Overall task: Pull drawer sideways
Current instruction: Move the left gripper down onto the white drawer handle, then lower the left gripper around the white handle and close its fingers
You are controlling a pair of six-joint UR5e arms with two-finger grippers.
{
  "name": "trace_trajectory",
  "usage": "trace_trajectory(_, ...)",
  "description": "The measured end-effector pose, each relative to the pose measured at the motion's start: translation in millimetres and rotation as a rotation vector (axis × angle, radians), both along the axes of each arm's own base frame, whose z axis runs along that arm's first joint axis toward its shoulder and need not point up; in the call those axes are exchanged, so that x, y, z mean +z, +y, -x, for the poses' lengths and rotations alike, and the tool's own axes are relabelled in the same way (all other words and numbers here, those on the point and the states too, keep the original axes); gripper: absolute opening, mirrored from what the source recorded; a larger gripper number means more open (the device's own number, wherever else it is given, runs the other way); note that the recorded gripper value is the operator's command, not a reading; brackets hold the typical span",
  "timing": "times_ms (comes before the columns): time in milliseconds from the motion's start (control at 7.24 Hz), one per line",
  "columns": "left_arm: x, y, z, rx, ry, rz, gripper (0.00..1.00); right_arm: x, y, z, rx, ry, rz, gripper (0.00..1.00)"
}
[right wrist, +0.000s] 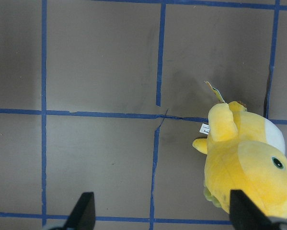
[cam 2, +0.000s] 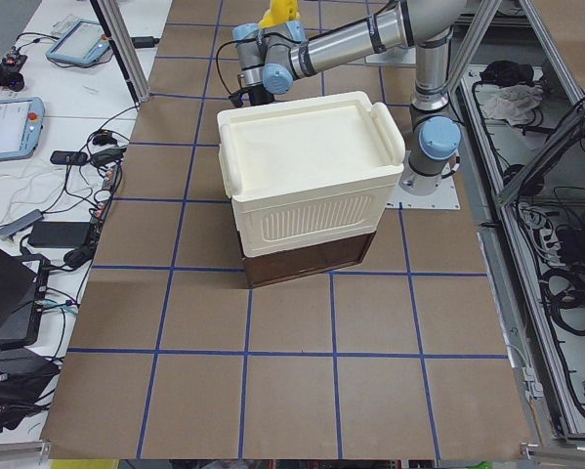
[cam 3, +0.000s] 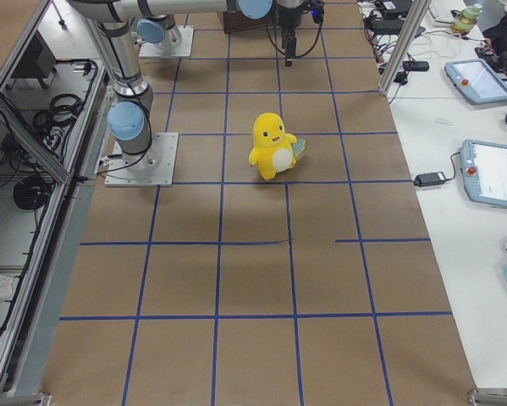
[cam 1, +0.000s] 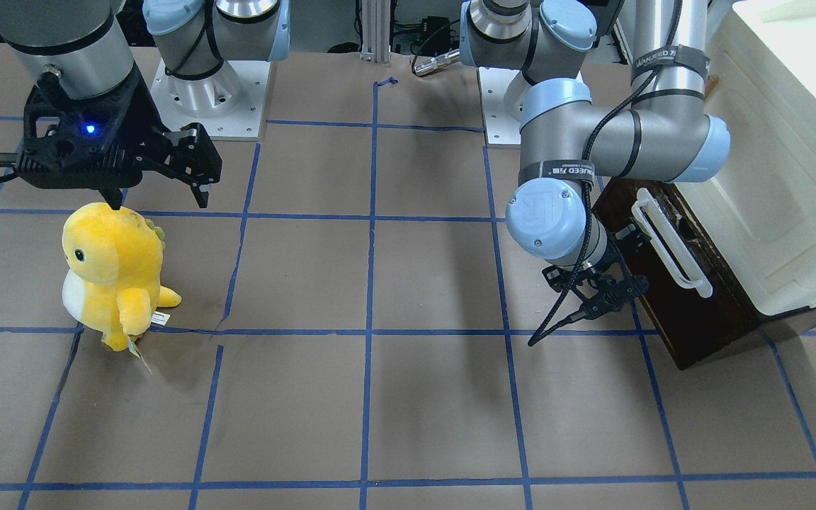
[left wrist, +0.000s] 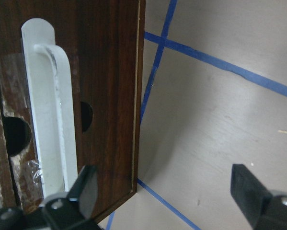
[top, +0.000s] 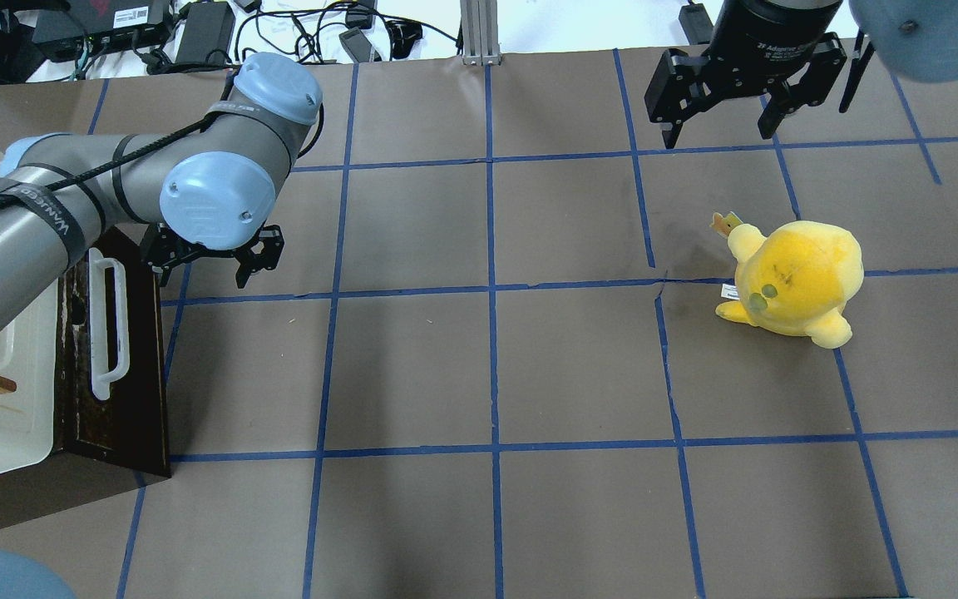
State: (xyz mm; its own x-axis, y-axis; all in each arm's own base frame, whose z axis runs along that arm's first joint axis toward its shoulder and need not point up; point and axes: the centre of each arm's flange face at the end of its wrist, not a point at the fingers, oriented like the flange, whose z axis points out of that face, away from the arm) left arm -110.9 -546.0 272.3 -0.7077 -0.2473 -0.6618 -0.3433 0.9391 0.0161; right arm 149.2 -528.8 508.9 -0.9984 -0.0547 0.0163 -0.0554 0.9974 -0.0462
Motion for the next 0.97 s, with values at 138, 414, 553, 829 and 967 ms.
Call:
trace_trajectory(138, -7.4, -4.2, -2.8, -0.013, -0.038, -0.012, 1.00, 0.0, 0.0, 0.0, 0.000, 0.000, 0.000, 1.00)
trace_trajectory(414, -15.2, -11.2, -11.4, -0.055, -0.131, -0.036, 0.97, 0.0, 0.0, 0.0, 0.000, 0.000, 0.000, 1.00)
trace_trajectory(553, -18.1, -13.0, -16.5, -0.067, -0.165, -0.046, 0.96, 0.0, 0.0, -0.1, 0.000, -0.001, 0.000, 1.00)
trace_trajectory(829, -23.0, -14.3, -30.8, -0.051, -0.183, -0.060, 0.94, 0.0, 0.0, -0.1, 0.000, 0.000, 0.000, 1.00)
trace_trajectory(967, -24.9, -15.0, -40.2, -0.033, -0.185, -0.064, 0.87, 0.0, 0.0, -0.1, 0.000, -0.001, 0.000, 1.00)
